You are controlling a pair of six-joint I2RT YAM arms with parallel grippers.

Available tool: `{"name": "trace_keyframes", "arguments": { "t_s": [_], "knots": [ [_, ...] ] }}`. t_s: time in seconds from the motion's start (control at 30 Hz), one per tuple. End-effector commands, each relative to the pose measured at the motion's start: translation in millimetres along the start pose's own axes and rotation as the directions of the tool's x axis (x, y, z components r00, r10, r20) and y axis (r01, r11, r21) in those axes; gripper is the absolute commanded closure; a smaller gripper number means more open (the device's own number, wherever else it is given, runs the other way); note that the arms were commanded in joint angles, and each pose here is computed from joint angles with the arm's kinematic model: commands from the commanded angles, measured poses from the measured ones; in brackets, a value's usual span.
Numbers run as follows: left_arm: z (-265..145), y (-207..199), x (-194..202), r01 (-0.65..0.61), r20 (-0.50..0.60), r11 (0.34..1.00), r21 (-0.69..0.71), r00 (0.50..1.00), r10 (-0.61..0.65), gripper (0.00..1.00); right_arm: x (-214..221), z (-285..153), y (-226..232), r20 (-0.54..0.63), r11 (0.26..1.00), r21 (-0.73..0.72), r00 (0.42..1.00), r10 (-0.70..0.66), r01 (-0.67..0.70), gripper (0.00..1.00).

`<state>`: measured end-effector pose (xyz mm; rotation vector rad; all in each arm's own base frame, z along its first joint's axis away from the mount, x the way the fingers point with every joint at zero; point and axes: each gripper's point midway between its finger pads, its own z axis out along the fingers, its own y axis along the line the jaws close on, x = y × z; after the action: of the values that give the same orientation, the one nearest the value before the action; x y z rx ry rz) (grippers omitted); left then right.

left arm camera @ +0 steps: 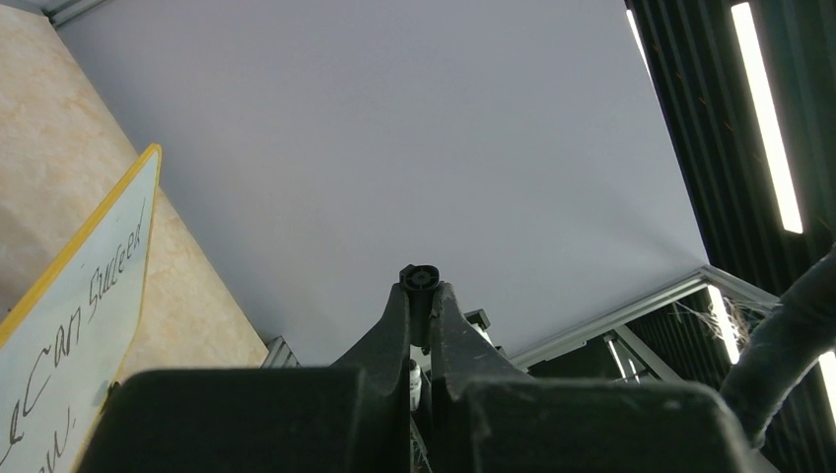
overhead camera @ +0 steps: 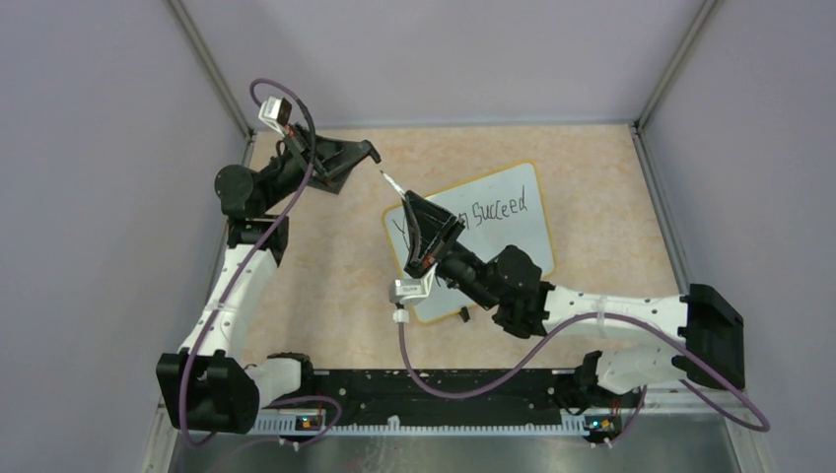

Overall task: Write a sentence on the whiteboard
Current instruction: Insert the whiteboard marker without the cap into the pen cap.

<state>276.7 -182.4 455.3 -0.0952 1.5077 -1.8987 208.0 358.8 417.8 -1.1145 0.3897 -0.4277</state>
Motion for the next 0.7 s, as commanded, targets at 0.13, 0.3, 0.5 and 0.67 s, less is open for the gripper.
{"name": "trace_keyframes", "arguments": {
  "t_s": [0.13,0.3,0.5,0.67],
  "knots": [
    [-0.1,-12.9,7.3,-0.029,-0.008,0.999,0.030,1.000,0.029,1.00,-4.3,4.2,-19.3,-0.007,0.999,0.051,1.000,0.010,-0.009,1.00],
    [-0.9,-9.8,8.4,-0.029,-0.010,0.999,0.026,1.000,0.029,1.00,-2.4,3.4,-19.7,-0.016,0.999,0.052,1.000,0.009,-0.009,1.00],
    [-4.0,-7.1,9.0,-0.036,-0.004,0.999,0.021,0.999,0.036,1.00,-0.8,0.9,-22.0,-0.022,0.999,0.054,1.000,0.009,-0.008,1.00],
    [-5.5,-6.1,10.6,-0.035,-0.007,0.999,0.018,0.999,0.035,1.00,0.2,-0.6,-22.1,-0.027,0.999,0.052,1.000,0.009,-0.007,1.00]
  ]
}}
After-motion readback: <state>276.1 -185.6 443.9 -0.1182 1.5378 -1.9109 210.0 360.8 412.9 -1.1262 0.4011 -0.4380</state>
